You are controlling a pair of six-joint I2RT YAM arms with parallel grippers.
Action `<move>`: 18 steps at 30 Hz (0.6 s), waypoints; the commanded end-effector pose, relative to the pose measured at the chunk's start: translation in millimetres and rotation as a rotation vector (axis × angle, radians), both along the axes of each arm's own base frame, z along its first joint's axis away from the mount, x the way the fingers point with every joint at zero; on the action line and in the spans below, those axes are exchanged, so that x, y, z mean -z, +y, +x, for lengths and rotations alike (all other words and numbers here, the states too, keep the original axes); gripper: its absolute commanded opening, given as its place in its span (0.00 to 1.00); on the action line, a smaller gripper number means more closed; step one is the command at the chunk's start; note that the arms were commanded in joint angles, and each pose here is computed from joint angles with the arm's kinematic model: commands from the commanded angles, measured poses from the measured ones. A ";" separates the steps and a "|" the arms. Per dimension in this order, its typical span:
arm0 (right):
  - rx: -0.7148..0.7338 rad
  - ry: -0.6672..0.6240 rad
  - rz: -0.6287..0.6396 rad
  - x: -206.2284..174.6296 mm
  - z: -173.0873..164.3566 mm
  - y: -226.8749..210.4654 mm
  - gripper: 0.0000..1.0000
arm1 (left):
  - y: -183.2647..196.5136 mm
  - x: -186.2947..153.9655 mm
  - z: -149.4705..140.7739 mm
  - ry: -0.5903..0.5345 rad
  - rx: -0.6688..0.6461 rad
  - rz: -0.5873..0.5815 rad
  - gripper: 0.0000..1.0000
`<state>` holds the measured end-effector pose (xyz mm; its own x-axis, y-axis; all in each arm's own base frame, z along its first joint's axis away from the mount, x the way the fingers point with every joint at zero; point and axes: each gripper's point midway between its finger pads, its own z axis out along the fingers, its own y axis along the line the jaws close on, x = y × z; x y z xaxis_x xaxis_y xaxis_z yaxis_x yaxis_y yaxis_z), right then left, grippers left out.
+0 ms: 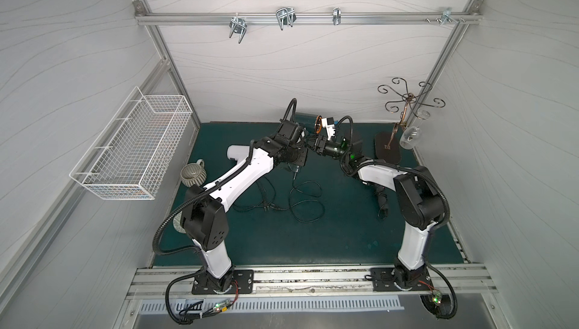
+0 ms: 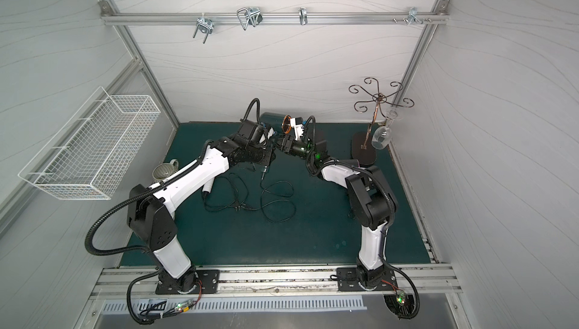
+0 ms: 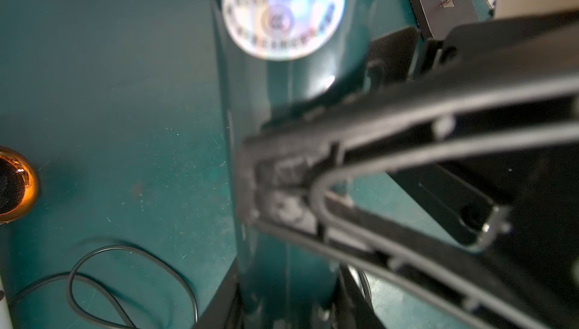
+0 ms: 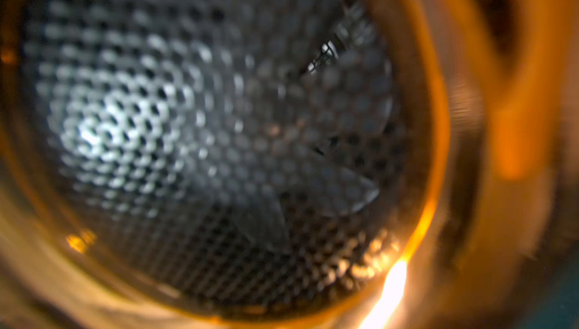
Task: Wrap the cord around the hair dryer
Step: Pick up the hair dryer from the center of the board.
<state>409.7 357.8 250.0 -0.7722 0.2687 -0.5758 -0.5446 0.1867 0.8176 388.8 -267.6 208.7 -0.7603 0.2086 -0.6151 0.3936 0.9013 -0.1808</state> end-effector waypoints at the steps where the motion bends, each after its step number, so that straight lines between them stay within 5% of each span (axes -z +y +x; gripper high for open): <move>1: -0.038 -0.023 0.053 -10.8 -0.6 7.5 0.58 | -23.9 -50.7 5.3 -0.141 0.086 -0.115 0.00; 6: -0.117 -0.005 0.095 -7.4 -3.0 11.4 0.29 | -31.4 -49.0 0.2 -0.134 0.148 -0.127 0.00; 18: -0.167 0.032 0.094 5.8 -5.0 9.5 0.09 | -36.5 -49.3 -8.3 -0.136 0.227 -0.125 0.04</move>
